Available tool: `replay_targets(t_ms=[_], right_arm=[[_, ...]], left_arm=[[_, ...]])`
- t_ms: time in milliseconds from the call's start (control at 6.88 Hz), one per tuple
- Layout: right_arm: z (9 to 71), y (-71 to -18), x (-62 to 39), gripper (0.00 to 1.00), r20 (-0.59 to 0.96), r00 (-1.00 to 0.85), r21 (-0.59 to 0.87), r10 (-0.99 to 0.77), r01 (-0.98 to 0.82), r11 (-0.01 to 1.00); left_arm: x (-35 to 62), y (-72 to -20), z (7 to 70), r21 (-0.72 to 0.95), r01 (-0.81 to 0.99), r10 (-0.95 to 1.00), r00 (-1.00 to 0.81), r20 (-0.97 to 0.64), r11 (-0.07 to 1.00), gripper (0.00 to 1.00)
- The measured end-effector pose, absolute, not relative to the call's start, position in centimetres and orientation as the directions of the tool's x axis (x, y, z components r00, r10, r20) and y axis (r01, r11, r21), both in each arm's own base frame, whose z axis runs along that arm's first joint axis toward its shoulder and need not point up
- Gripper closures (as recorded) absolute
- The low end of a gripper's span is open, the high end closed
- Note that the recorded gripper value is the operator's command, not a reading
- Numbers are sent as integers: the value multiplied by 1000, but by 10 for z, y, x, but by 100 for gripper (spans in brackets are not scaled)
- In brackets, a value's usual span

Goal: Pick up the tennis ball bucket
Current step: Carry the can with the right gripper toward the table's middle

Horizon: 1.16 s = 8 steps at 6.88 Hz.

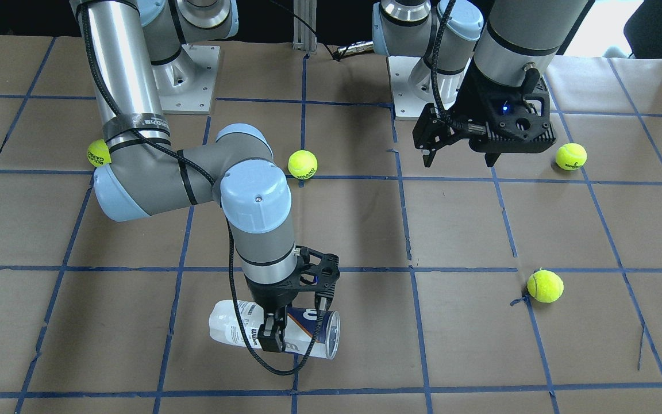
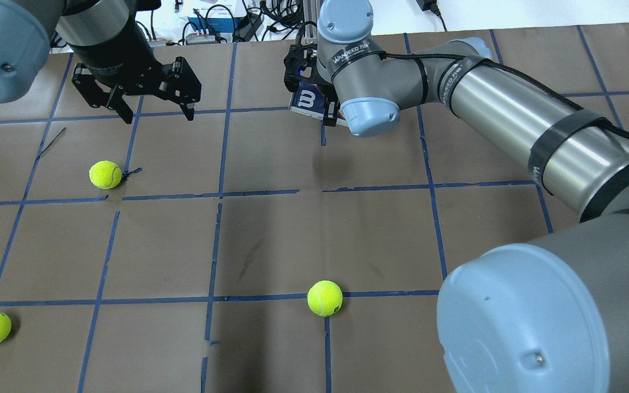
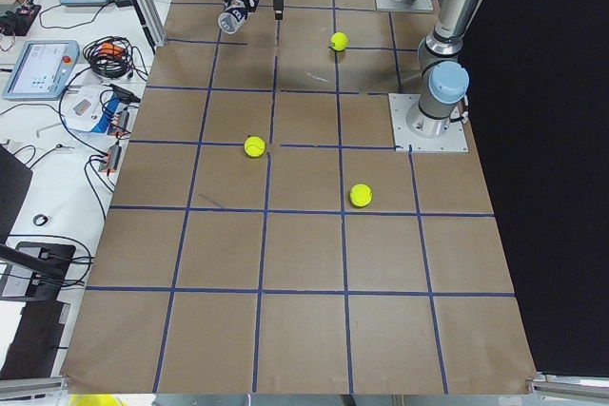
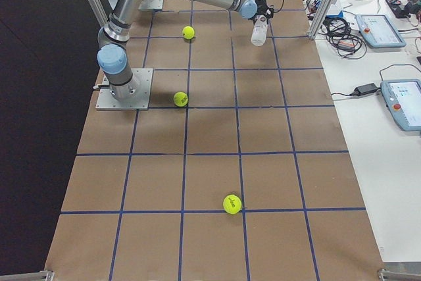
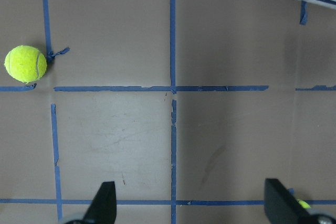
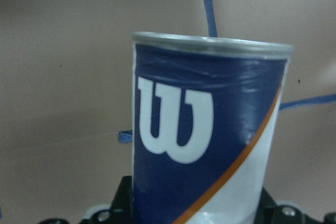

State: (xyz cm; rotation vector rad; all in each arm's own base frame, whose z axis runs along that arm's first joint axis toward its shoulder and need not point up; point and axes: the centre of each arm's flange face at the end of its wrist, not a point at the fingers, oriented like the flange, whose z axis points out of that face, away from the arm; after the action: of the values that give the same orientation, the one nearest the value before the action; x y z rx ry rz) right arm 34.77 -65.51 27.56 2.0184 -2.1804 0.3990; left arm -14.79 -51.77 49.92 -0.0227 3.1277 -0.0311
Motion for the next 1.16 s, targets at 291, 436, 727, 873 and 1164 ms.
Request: replay_targets(t_ms=[291,436,727,873,1164], right_arm=[[256,-650,376,25,295,53,-61,-954,-995,-74],[247,-648,381,25,293,98,-39,-951,-993,-114],[232,-645,380,11,280,149,-4,-948,-988,-156],[226,-642,379,0,270,156,7,-950,-987,-160],[214,-633,373,0,246,156,17,-957,-988,-157]], left_arm=[[-148,-518,499,-19,-14,-14,-1000,-13,1000,0],[-147,-518,500,-21,-15,-15,-1000,-13,1000,0],[-145,-519,501,-23,-18,-18,-1000,-12,1000,0],[-145,-519,501,-23,-18,-18,-1000,-12,1000,0],[-145,-519,501,-24,-19,-19,-1000,-13,1000,0]])
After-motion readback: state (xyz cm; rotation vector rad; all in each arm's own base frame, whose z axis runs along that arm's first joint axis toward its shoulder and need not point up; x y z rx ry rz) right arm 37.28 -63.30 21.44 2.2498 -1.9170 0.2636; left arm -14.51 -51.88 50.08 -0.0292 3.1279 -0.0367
